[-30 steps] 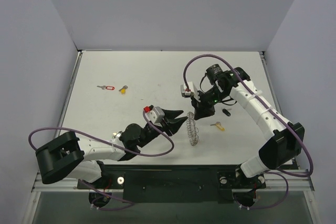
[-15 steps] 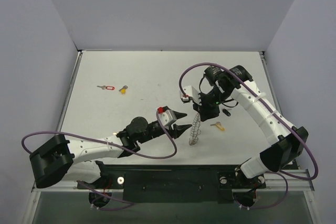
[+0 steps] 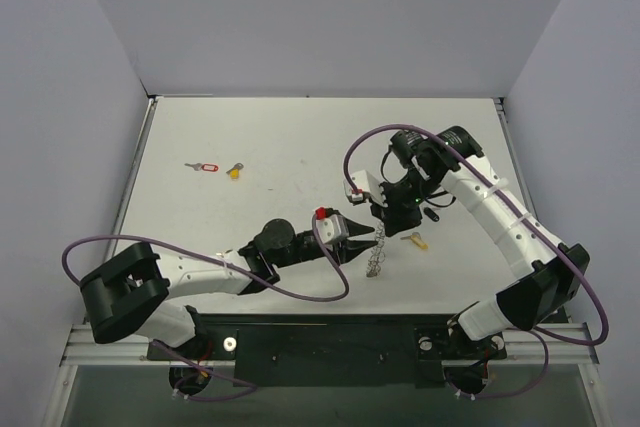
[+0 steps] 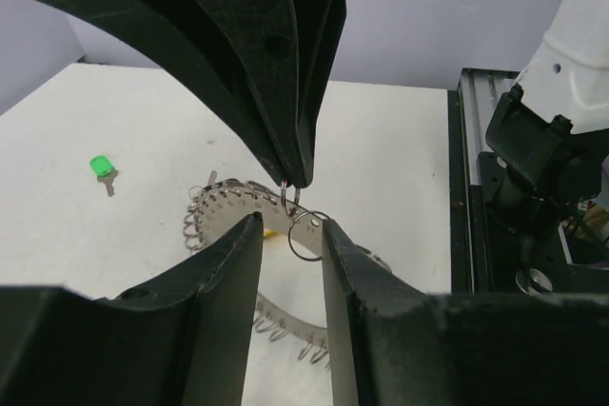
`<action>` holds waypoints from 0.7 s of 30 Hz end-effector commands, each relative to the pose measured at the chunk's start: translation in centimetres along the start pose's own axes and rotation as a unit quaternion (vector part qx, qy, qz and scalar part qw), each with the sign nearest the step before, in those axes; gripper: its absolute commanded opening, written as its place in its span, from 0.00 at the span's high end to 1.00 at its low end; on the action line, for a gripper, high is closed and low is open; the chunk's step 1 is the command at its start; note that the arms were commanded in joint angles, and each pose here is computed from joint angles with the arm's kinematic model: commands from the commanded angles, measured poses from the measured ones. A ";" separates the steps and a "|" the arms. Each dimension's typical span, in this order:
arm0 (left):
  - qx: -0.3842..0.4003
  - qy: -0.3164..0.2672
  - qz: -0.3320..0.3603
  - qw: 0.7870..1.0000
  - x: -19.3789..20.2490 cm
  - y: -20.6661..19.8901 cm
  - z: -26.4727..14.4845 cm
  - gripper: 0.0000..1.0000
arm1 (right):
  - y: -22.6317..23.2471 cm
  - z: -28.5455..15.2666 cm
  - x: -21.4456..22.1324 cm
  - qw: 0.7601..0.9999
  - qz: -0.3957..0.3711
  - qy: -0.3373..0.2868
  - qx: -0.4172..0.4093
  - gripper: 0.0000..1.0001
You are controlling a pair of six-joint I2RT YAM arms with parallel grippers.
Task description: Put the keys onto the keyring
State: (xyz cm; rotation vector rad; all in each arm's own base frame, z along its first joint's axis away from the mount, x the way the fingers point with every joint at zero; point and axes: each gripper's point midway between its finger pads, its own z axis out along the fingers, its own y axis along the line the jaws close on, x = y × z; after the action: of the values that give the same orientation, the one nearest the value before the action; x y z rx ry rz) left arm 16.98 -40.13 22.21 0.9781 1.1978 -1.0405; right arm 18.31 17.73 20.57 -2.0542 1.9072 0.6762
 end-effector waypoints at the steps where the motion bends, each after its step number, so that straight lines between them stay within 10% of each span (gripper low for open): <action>1: 0.026 -0.075 -0.005 0.997 -4.4 -0.4 1.0 0.62 | 2.2 -0.5 -0.1 1.000 -0.014 -0.009 -0.021 1.00; 21: 0.056 -0.077 -0.030 0.995 -4.2 -0.8 2.1 0.72 | 2.8 -0.3 -0.7 0.999 -0.026 -0.019 -0.034 1.00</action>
State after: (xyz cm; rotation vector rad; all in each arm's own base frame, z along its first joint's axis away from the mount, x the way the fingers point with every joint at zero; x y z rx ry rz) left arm 16.60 -41.40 23.48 0.9563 1.1568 -1.1772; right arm 17.55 18.17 20.68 -2.0970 1.8388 0.7063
